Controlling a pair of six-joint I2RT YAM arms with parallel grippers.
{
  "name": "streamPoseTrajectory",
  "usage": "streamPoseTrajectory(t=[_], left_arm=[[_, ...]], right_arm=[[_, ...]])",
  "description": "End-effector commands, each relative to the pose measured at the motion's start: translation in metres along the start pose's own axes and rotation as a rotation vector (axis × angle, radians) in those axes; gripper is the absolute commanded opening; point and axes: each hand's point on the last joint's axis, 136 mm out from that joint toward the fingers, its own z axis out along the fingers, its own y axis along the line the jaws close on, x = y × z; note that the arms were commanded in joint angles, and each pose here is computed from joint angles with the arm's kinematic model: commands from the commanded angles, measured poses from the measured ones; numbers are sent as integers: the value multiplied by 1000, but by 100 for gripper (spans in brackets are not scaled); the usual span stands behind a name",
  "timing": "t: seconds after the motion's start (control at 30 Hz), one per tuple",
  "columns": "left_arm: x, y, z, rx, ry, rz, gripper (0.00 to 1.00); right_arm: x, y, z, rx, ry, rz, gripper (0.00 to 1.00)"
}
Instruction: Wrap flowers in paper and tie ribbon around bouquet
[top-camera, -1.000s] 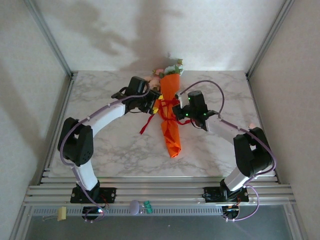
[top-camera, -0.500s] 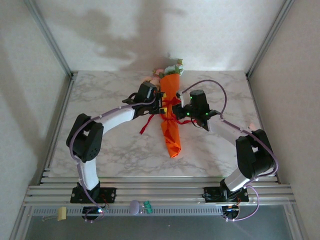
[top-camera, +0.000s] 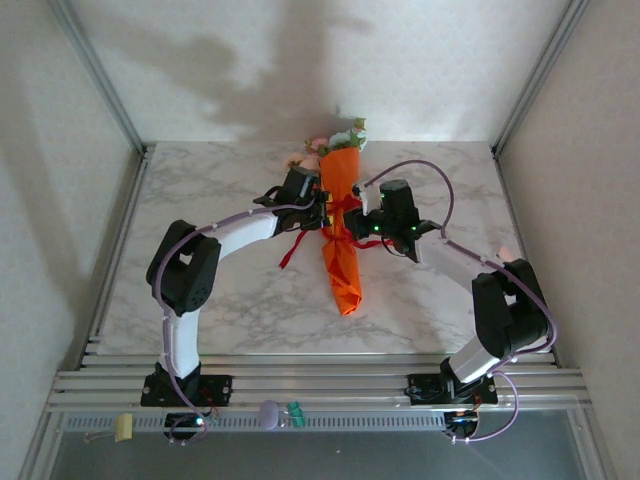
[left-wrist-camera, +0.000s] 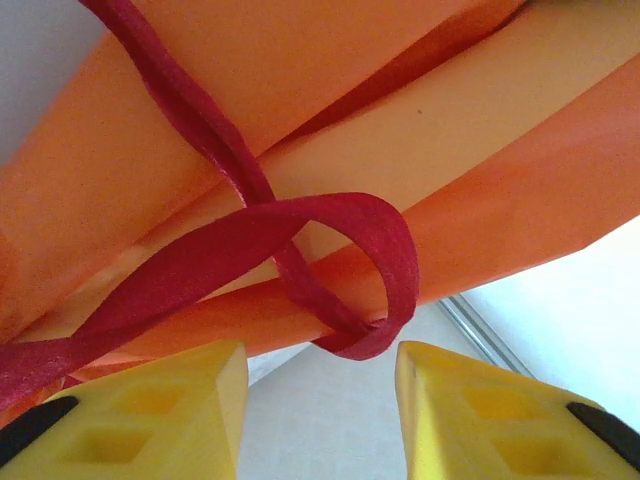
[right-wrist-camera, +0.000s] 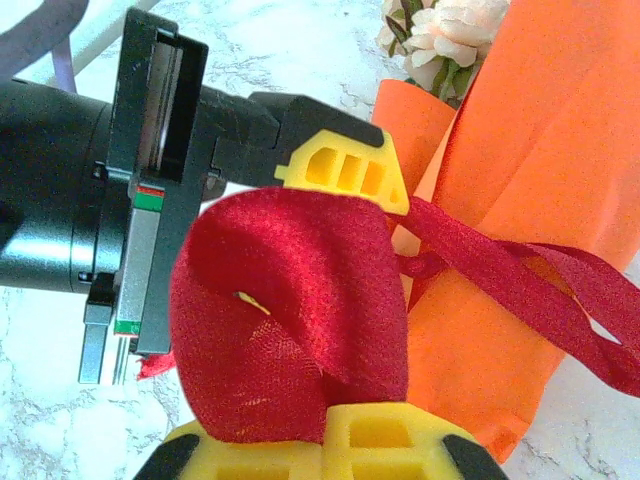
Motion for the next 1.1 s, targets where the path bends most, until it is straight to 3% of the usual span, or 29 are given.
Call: streamPoseTrajectory(t=[0.0,0.27,0.7,1.0,1.07], left_arm=[[-11,1,4,-15,-41,-79,42],[-14,6,13,-30,-37,-63,40],[-11,-10,12,44,-11,-7,22],[-5,-15,-20,82,-26,-3,25],[-2,-17,-23,83,-20,-1,35]], right_arm=[[-3,8,-7,-29,-10,5,0],[-3,9,-6,-37,-11,13,0],[-3,13,-7,-62,-3,14,0],[-2,13,-8,-62,-2,19,0],[-2,12,-6,-61,7,29,0]])
